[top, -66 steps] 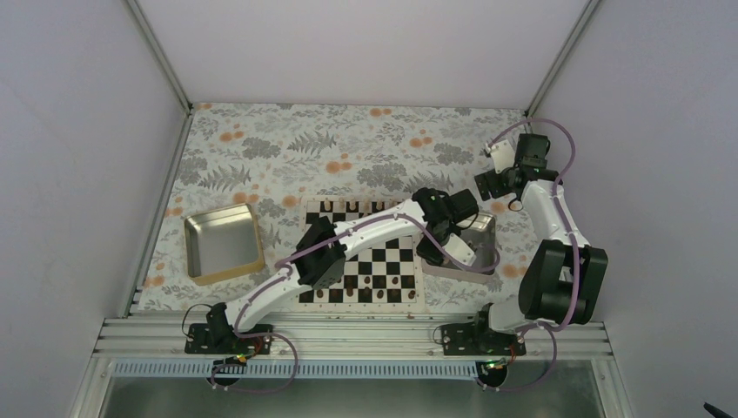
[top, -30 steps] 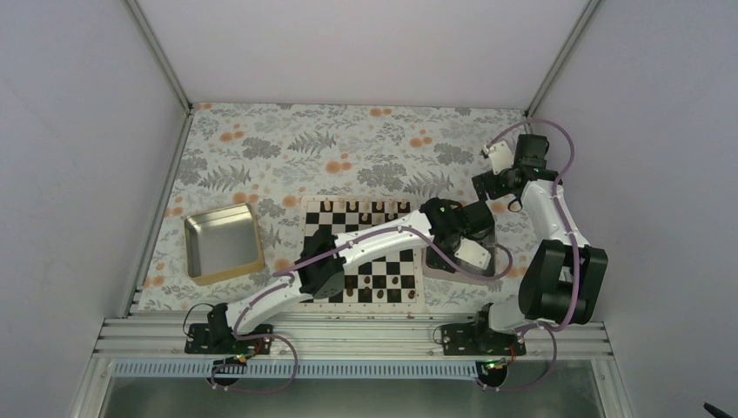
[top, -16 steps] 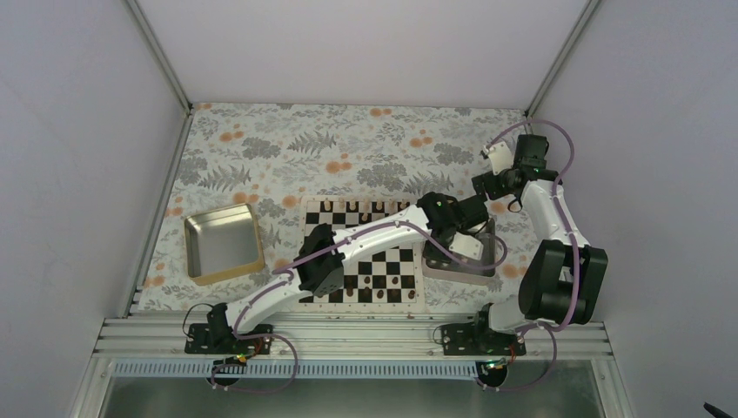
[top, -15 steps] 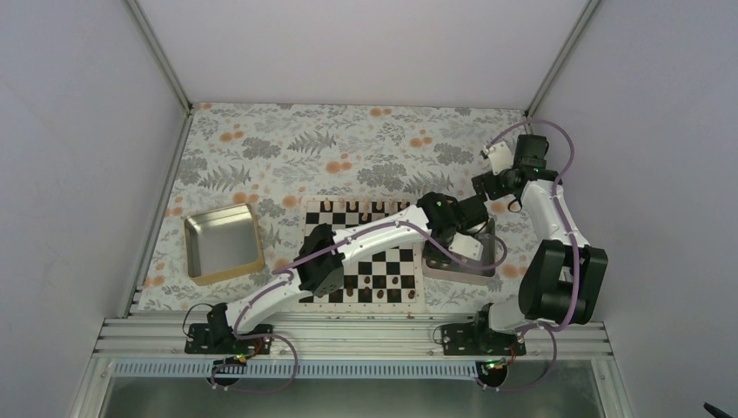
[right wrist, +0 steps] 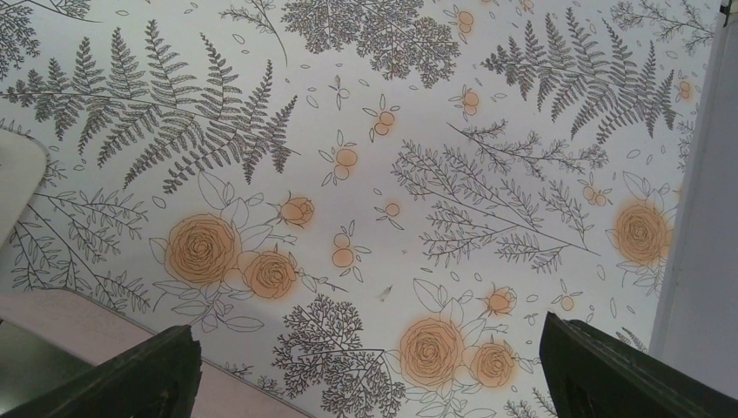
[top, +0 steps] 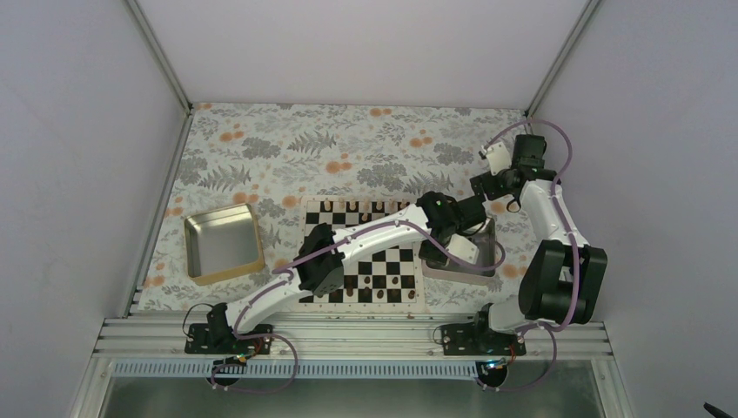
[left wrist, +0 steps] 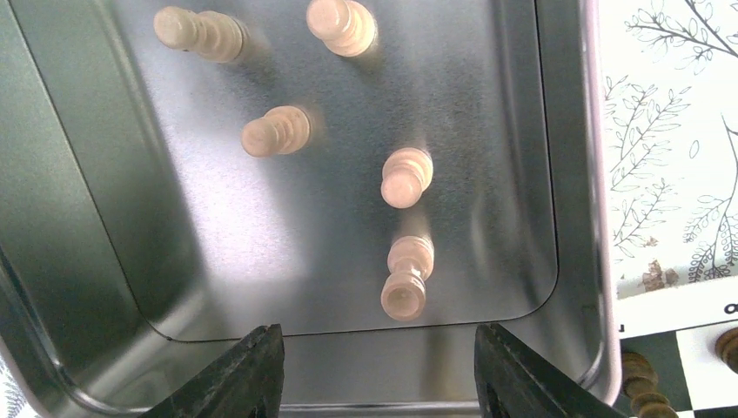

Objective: Set up the chess pieces on the board
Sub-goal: Pick up the chess piece from the storage box.

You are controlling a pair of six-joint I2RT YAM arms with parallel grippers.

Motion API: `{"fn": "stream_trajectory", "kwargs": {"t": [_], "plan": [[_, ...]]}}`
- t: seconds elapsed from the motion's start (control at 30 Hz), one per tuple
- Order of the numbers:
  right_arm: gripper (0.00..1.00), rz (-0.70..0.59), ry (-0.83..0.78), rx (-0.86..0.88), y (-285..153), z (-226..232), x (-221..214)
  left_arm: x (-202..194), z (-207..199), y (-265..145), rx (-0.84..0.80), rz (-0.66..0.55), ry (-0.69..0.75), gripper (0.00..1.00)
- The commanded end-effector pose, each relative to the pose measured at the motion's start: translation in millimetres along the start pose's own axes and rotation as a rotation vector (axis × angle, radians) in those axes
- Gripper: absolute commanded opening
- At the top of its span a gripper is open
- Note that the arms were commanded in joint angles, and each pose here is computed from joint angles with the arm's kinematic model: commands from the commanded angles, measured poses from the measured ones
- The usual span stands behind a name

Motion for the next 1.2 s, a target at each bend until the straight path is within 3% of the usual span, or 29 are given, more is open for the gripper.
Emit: {"fn": "stream_trajectory", "kwargs": {"t": [0.0,0.67,1.17], "plan": [[1.0,-0.001,-0.005,0.01,1,3,1,-3,-2,7,-0.026,0.016,0.024,0.55],[0.99,0.01,-0.009,0.013,4,5,-1,-4,5,23,-0.04,0.002,0.025,0.5],[0.99,0.019,-0.011,0.021,7,7,-2,-5,2,26,-0.067,0.002,0.047,0.41]]}}
Point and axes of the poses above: each gripper's point midway between its finger pads, its own y axis out along the fingers, its own z axis along the line the jaws close on, x = y × z, the point moved 4 cm from there along -y, back along the fingers, and after that the axes turned 14 degrees about -y, right-handed, at the moved point
